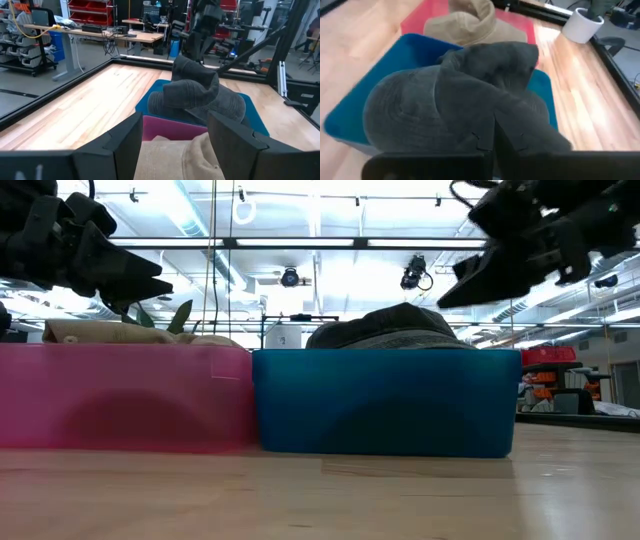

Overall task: Pick & Place hat
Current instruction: Put the black cap into the blue bin

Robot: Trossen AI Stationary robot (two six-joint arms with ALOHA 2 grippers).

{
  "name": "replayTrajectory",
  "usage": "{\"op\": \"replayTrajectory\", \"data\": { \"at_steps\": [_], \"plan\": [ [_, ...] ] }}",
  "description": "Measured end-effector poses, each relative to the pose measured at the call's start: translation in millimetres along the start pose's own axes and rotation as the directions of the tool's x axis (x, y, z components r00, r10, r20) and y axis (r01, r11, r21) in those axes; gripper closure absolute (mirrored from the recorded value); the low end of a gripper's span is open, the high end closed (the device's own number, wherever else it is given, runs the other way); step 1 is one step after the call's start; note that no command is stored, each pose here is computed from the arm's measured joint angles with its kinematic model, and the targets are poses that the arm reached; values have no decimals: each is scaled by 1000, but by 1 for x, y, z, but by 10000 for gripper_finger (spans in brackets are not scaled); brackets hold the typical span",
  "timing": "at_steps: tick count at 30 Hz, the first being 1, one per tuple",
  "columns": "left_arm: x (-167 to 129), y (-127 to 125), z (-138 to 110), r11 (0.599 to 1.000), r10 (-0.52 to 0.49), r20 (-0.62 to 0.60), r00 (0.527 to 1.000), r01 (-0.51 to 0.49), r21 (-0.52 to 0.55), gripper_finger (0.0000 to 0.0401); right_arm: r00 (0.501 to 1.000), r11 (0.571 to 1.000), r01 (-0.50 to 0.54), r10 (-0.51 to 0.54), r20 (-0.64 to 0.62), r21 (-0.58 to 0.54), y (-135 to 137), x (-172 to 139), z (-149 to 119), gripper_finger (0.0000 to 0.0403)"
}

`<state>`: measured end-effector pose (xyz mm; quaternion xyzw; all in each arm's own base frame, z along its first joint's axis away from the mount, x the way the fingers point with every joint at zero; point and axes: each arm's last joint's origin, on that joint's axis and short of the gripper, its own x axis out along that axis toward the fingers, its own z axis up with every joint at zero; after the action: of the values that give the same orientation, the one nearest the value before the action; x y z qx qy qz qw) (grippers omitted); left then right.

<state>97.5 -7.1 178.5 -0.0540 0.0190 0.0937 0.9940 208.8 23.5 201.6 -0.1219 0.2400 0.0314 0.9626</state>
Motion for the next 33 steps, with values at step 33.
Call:
{"op": "replayTrajectory", "data": {
  "at_steps": [33],
  "plan": [
    [0, 0, -1, 1000, 1, -8, 1000, -1, 5, 176, 916, 994, -37, 76, -395, 107, -12, 81, -32, 394]
  ]
}}
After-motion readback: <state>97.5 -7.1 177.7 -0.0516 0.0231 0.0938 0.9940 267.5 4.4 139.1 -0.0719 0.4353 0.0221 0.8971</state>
